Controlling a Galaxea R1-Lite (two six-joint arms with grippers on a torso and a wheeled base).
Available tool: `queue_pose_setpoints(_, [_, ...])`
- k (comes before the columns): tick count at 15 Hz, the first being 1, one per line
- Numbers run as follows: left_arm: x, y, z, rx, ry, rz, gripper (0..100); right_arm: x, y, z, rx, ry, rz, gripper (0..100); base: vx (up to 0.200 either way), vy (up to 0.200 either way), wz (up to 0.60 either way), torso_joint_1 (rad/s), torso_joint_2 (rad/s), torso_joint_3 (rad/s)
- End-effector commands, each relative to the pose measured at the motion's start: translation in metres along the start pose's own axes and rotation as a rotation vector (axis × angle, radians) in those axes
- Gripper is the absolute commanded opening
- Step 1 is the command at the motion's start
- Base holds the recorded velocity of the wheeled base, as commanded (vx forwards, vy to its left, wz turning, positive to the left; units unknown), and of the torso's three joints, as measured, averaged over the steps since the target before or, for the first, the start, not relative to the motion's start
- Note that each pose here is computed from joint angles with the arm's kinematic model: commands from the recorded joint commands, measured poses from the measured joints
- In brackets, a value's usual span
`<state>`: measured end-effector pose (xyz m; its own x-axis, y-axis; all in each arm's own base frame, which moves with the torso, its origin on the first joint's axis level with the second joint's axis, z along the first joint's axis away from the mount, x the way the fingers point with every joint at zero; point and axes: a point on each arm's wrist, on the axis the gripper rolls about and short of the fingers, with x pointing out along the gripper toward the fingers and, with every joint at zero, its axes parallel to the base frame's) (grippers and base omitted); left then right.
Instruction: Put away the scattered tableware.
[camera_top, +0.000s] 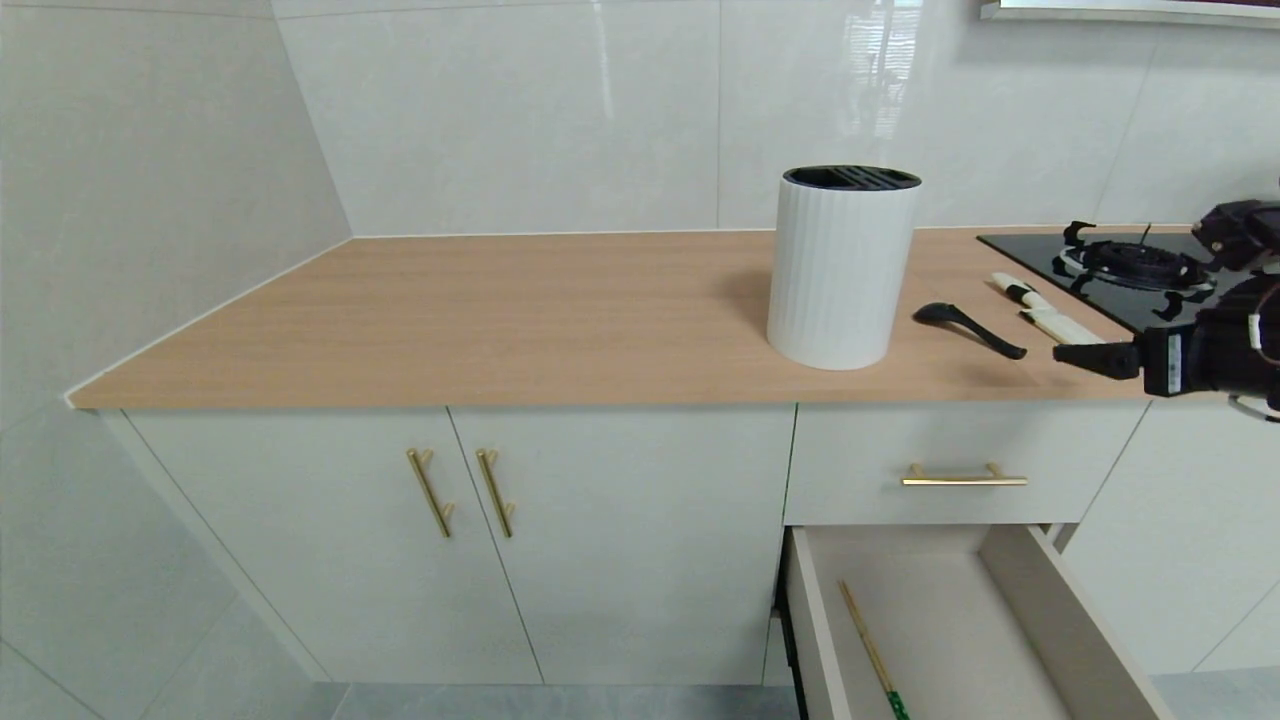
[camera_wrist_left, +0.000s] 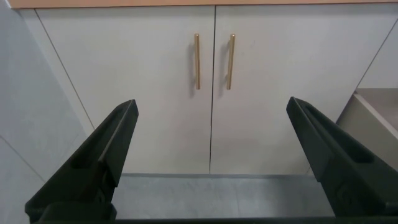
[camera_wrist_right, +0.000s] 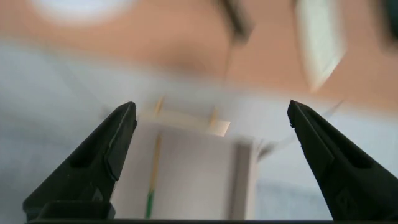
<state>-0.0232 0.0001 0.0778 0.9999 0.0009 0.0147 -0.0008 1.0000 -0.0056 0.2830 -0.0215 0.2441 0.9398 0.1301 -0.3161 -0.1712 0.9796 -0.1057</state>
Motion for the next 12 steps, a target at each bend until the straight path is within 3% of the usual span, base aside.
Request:
queue_pose_setpoints(1, [0.0, 0.0, 0.0, -0.001, -0.001, 0.001, 100, 0.056, -0.027, 0.015, 0.025, 0.034, 0.065, 100, 0.0, 0.0, 0.0, 0.0, 0.0, 0.0])
queue_pose_setpoints(3, [0.0, 0.0, 0.0, -0.001, -0.001, 0.001, 100, 0.088, -0.046, 0.025, 0.044, 0.054, 0.1, 100, 0.0, 0.0, 0.0, 0.0, 0.0, 0.0])
queue_pose_setpoints(6, [0.0, 0.0, 0.0, -0.001, -0.001, 0.001, 100, 0.126, -0.059, 0.026, 0.073, 0.109, 0.174, 100, 0.0, 0.0, 0.0, 0.0, 0.0, 0.0])
queue_pose_setpoints(10, [0.0, 0.0, 0.0, -0.001, -0.001, 0.001, 100, 0.153, -0.059, 0.014, 0.07, 0.147, 0.197, 100, 0.0, 0.0, 0.0, 0.0, 0.0, 0.0])
queue_pose_setpoints(12, [0.0, 0.0, 0.0, -0.001, -0.001, 0.001, 100, 0.157, -0.05, 0.013, 0.064, 0.155, 0.219, 100, 0.0, 0.0, 0.0, 0.0, 0.0, 0.0])
